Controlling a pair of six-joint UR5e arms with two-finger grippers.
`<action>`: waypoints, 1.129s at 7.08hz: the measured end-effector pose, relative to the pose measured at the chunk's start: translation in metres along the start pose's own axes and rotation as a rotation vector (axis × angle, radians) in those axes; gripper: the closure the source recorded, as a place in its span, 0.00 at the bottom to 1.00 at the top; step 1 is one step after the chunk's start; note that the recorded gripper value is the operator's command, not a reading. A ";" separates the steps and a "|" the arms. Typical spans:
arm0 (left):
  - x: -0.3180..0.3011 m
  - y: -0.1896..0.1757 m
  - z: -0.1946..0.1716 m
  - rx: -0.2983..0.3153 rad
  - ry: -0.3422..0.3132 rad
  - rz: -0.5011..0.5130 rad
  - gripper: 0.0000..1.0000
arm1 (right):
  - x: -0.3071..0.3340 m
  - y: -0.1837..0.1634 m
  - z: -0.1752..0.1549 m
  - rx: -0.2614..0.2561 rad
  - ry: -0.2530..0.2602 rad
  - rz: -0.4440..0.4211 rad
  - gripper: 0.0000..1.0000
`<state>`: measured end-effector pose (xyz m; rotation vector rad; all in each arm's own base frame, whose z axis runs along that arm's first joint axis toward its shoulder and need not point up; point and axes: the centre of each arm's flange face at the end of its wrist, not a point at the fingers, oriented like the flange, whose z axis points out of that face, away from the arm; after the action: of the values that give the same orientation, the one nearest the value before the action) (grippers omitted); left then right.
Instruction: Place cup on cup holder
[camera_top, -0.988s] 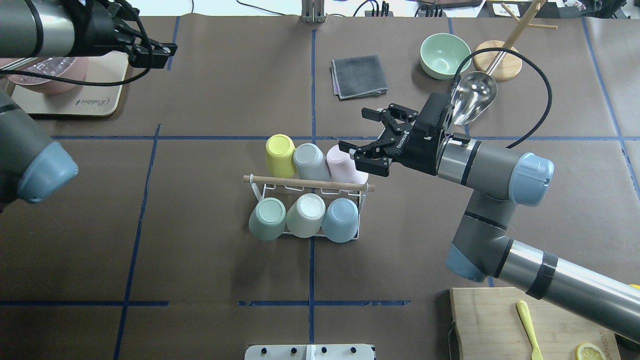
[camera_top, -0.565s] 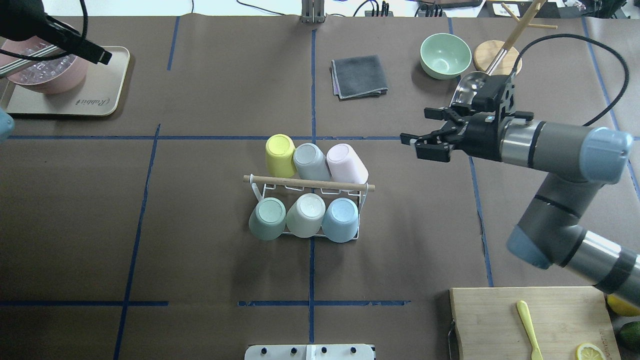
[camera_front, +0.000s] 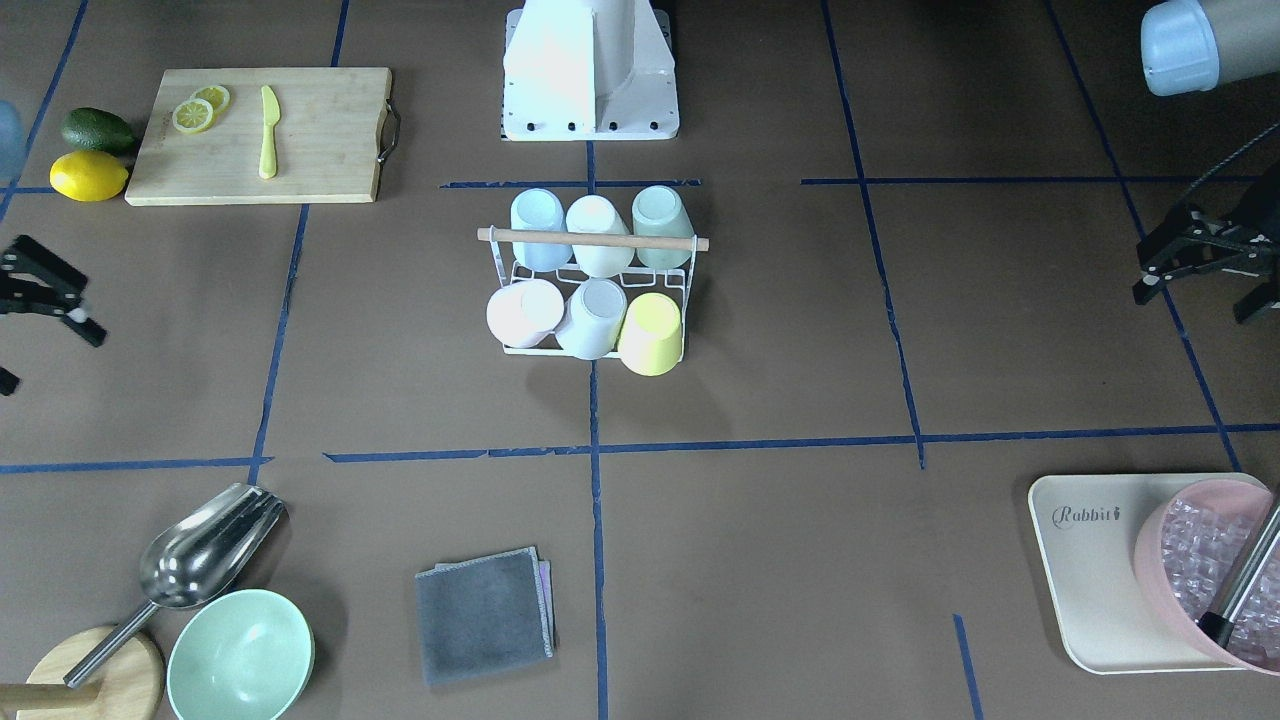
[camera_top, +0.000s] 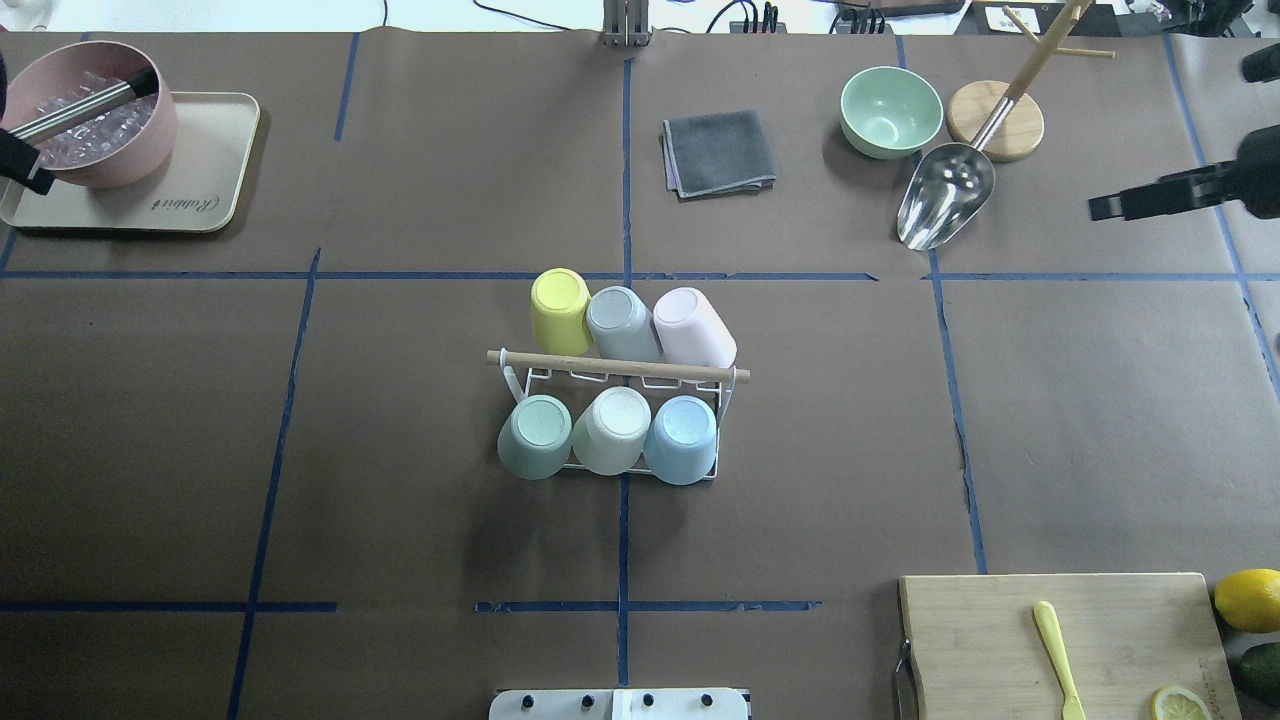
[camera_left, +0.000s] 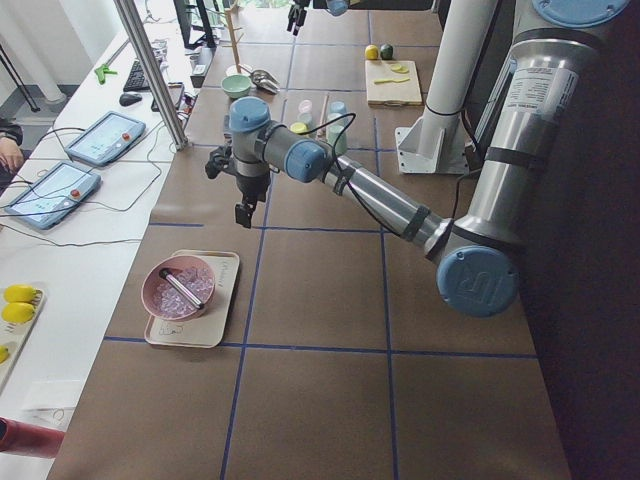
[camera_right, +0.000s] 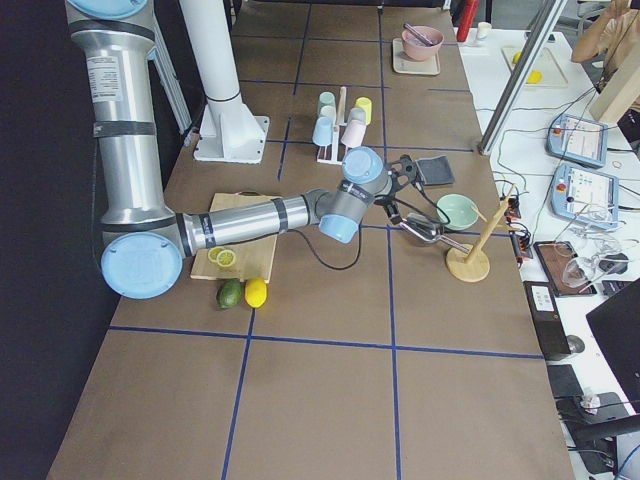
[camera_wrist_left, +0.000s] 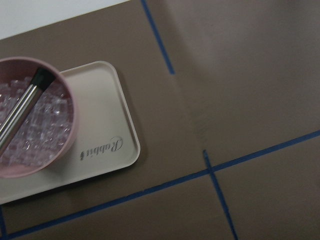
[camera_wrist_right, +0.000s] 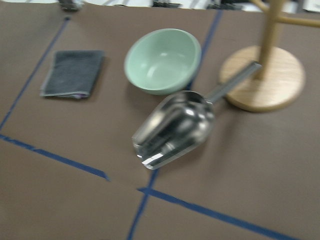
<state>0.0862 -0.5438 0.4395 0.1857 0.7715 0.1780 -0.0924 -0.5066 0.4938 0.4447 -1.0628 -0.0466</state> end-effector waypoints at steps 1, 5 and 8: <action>-0.030 0.019 0.018 -0.044 -0.012 -0.045 0.00 | 0.058 0.019 -0.033 -0.033 0.070 0.166 0.00; -0.139 0.088 0.031 -0.105 -0.036 -0.184 0.00 | 0.190 0.069 -0.124 -0.146 0.256 0.446 0.00; -0.222 0.138 0.050 -0.097 0.128 -0.285 0.00 | 0.222 0.098 -0.148 -0.224 0.304 0.437 0.00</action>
<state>-0.0475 -0.4655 0.6558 -0.0285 0.9056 -0.0436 0.1258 -0.4234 0.6552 0.0076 -0.8232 0.2801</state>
